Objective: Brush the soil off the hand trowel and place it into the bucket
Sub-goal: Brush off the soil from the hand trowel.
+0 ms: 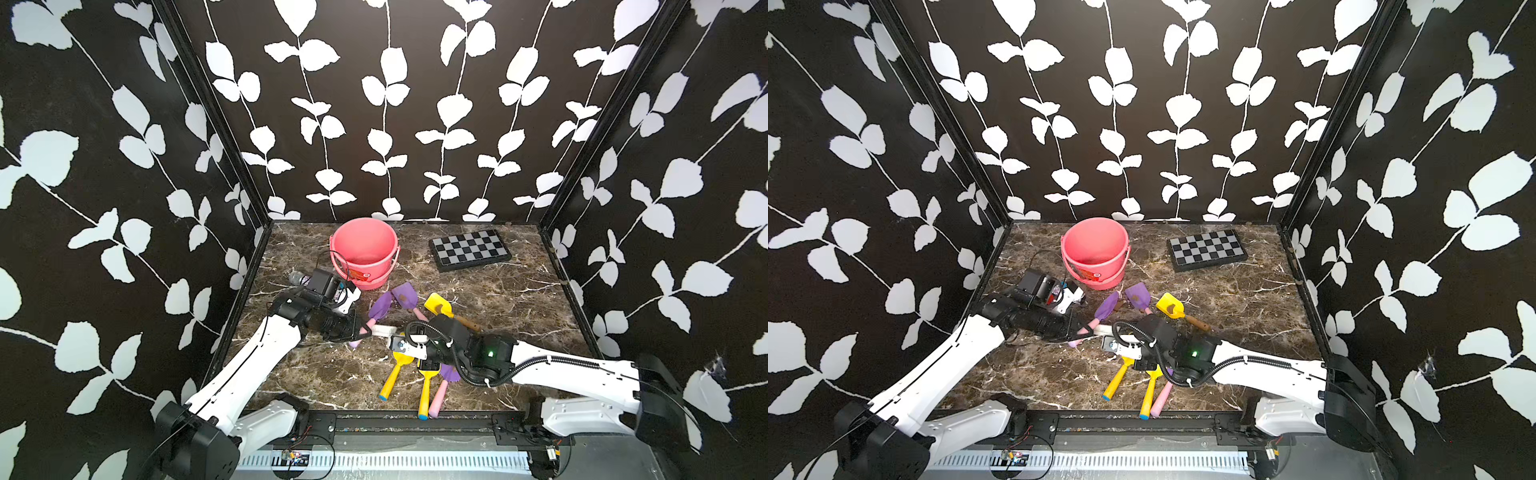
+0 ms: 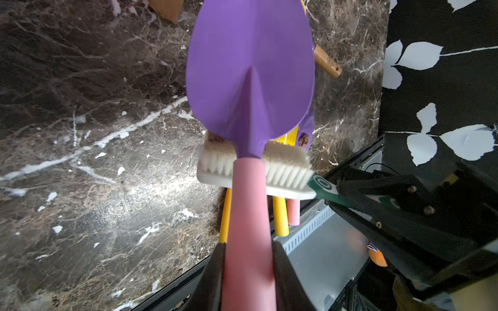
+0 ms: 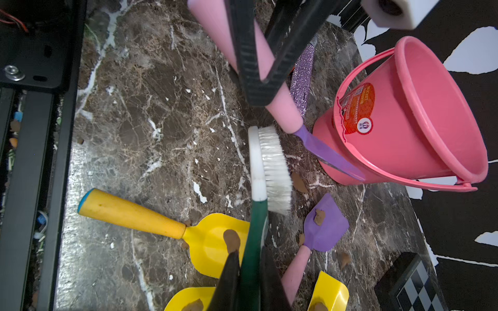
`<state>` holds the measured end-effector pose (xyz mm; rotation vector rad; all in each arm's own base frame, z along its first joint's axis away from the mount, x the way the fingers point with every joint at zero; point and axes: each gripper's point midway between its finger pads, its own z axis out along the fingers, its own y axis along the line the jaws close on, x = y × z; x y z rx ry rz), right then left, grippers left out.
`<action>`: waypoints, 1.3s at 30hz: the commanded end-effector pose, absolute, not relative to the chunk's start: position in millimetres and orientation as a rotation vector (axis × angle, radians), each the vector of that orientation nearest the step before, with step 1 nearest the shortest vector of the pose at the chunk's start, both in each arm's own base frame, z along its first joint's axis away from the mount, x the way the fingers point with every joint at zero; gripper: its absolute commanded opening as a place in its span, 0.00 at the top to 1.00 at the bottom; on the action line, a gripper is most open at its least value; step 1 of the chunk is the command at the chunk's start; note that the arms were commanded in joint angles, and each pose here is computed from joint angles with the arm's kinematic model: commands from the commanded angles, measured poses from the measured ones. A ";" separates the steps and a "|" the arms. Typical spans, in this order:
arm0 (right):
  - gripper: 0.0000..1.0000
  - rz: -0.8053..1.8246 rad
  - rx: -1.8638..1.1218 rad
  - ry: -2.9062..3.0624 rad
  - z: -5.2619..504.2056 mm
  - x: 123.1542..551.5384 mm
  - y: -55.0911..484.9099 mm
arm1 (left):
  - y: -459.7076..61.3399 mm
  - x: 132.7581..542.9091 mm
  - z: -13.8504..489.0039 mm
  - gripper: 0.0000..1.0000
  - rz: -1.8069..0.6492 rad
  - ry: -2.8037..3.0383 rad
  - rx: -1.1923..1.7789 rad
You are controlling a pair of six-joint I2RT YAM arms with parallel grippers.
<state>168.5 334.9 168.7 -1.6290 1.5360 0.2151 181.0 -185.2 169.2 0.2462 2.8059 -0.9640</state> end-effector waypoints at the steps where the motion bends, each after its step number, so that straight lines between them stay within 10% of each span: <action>1: 1.00 0.235 -1.581 1.500 189.0 174.3 344.6 | -179.9 182.1 178.0 1.00 -0.925 2.775 0.267; 39: 1.00 -0.164 -1.603 1.374 186.9 226.7 305.1 | -185.0 150.9 184.3 1.00 -1.107 2.856 0.400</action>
